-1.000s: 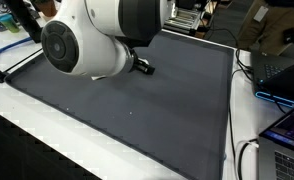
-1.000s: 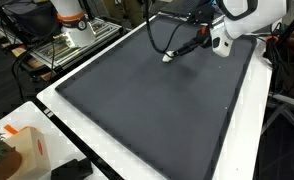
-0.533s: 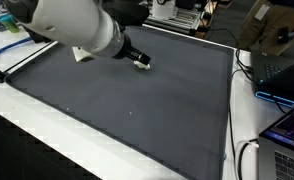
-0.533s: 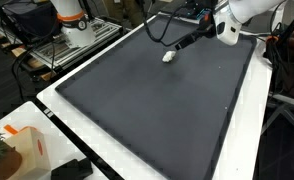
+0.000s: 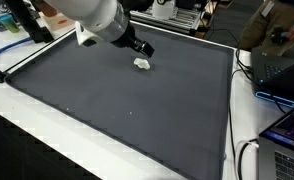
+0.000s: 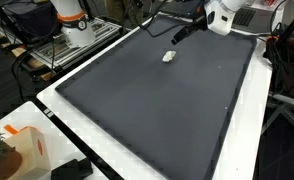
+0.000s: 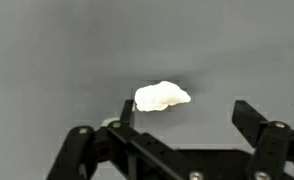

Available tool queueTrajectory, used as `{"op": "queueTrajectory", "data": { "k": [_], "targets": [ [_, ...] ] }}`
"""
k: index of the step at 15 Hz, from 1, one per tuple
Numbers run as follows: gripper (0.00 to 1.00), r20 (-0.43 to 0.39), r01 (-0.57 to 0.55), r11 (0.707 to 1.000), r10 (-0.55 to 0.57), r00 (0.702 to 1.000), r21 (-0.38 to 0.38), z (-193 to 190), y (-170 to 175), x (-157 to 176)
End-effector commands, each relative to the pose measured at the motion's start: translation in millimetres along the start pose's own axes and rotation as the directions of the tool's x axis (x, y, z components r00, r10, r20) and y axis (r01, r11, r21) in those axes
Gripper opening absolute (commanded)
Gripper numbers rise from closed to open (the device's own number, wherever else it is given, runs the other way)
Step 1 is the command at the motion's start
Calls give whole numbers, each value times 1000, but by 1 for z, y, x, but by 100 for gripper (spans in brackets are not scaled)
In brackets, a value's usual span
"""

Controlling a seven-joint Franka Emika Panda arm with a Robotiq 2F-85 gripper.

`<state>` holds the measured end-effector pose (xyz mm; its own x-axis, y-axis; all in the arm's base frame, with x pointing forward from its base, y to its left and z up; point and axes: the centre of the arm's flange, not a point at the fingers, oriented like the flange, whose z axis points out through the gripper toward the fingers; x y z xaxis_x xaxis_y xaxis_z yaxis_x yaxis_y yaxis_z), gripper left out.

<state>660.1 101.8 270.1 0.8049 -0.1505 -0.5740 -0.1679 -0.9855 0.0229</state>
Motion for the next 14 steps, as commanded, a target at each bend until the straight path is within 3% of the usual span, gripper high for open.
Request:
{"op": "queueTrajectory", "data": {
  "k": [1, 4, 5, 14],
  "targets": [
    [100, -63, 8, 991, 1, 998, 132, 40, 20, -64],
    [100, -151, 5, 986, 20, 988, 166, 43, 24, -74],
    [100, -107, -10, 992, 24, 994, 127, 4, 2, -19],
    [100, -166, 13, 992, 8, 986, 126, 11, 9, -37]
  ]
}}
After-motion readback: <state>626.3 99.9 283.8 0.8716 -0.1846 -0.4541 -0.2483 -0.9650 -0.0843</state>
